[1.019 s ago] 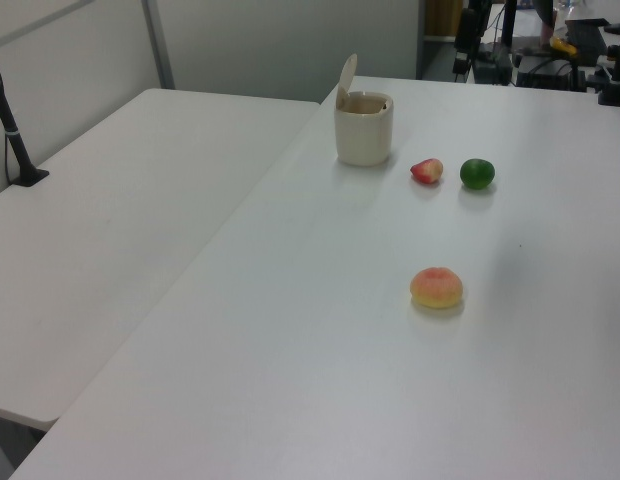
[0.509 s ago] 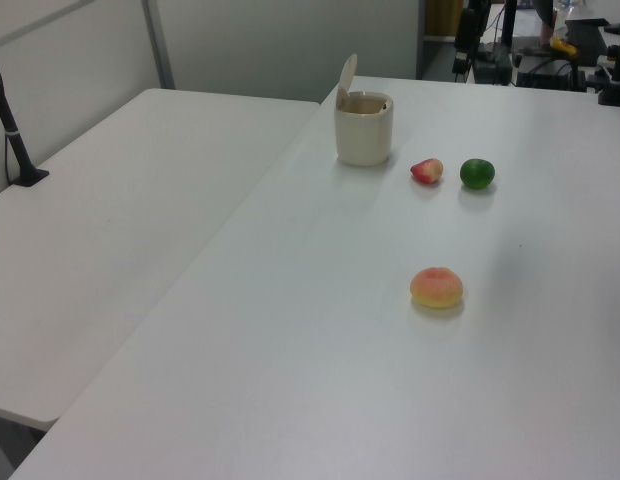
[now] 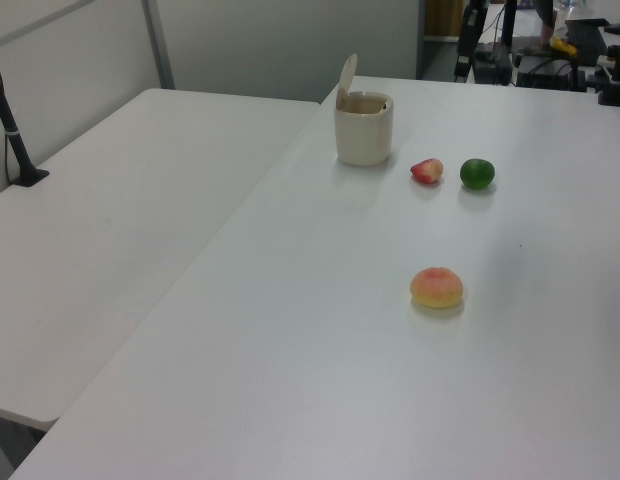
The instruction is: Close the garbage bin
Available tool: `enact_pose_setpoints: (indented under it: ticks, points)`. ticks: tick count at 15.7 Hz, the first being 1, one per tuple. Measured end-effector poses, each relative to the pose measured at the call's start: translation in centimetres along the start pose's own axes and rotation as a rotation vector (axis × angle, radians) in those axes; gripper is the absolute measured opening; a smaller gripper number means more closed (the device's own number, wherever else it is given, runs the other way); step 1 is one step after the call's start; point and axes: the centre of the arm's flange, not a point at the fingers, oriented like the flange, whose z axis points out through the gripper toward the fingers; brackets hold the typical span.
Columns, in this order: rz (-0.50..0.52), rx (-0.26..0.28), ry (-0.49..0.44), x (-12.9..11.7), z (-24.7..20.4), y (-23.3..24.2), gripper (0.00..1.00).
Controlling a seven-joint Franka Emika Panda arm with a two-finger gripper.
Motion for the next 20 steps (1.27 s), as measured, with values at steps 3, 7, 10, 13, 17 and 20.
enact_pose_setpoints:
  ticks: [3,7,10,13,17,20]
  points:
    - [-0.005,0.000,-0.001,0.0,0.0,0.0,0.01]
    - [-0.010,-0.001,0.012,0.2,0.1,0.1,0.01]
    - [0.004,0.000,0.028,0.5,0.4,0.8,0.01]
    - [0.032,-0.013,0.097,1.6,0.8,2.6,0.01]
    - [0.082,-0.048,0.223,3.7,2.0,6.0,0.01]
    - [0.138,-0.073,0.331,5.4,2.0,7.9,0.01]
